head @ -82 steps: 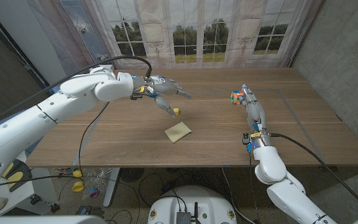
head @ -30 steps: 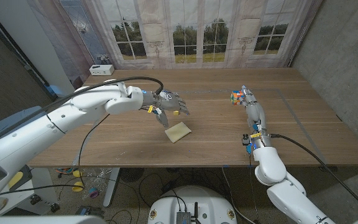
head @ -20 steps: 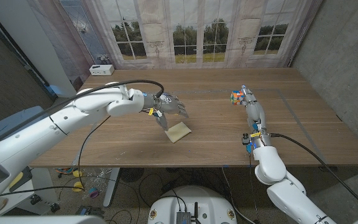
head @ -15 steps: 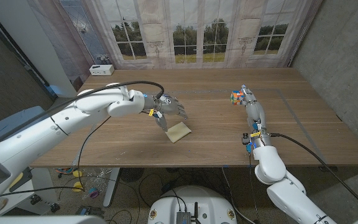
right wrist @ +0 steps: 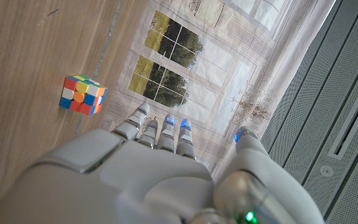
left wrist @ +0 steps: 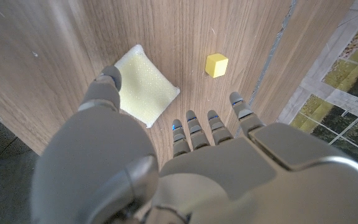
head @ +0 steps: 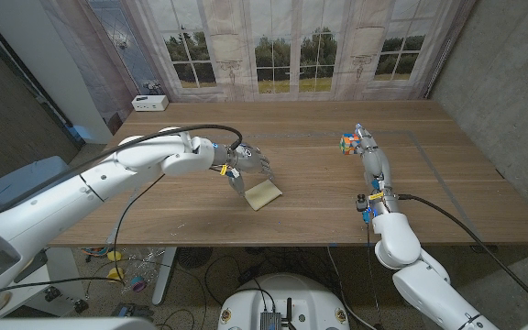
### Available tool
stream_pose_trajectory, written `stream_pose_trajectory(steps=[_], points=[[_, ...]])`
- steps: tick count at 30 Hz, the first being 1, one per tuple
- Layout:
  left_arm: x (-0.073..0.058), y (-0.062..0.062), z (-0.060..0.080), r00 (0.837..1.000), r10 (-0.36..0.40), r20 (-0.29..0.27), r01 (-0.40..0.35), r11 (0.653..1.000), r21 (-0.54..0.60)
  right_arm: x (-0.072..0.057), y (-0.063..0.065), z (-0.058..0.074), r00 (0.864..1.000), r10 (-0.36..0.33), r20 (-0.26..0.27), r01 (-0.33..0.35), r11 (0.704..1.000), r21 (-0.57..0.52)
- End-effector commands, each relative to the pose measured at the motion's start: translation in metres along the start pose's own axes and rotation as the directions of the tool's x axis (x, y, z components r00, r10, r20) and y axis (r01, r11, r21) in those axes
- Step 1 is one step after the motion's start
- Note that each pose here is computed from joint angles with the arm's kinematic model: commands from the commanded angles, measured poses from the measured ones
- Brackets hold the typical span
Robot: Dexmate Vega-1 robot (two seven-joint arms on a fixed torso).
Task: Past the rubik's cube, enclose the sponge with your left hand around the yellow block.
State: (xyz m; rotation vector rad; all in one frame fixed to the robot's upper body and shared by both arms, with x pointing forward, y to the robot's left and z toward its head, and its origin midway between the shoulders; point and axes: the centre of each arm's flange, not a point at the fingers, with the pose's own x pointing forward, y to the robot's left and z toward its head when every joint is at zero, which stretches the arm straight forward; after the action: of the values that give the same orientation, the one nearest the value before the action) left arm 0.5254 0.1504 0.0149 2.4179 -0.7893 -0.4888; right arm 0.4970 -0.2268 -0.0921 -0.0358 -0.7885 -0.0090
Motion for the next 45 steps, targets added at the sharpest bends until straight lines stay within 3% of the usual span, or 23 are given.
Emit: stream_pose_trajectory(steps=[1, 23, 45], points=[[0.011, -0.007, -0.001, 1.0, -0.007, 0.022, 0.008, 1.0, -0.012, 0.005, 0.0, -0.004, 1.0, -0.004, -0.013, 0.004, 1.0, 0.002], [0.029, -0.009, 0.002, 0.996, -0.06, 0.059, 0.061, 0.998, -0.017, 0.018, -0.005, -0.012, 1.0, 0.003, -0.029, -0.002, 1.0, 0.014], [0.038, -0.018, 0.014, 0.997, -0.05, 0.058, 0.05, 0.999, -0.007, 0.016, -0.009, -0.015, 0.999, -0.003, -0.04, 0.003, 1.0, 0.018]])
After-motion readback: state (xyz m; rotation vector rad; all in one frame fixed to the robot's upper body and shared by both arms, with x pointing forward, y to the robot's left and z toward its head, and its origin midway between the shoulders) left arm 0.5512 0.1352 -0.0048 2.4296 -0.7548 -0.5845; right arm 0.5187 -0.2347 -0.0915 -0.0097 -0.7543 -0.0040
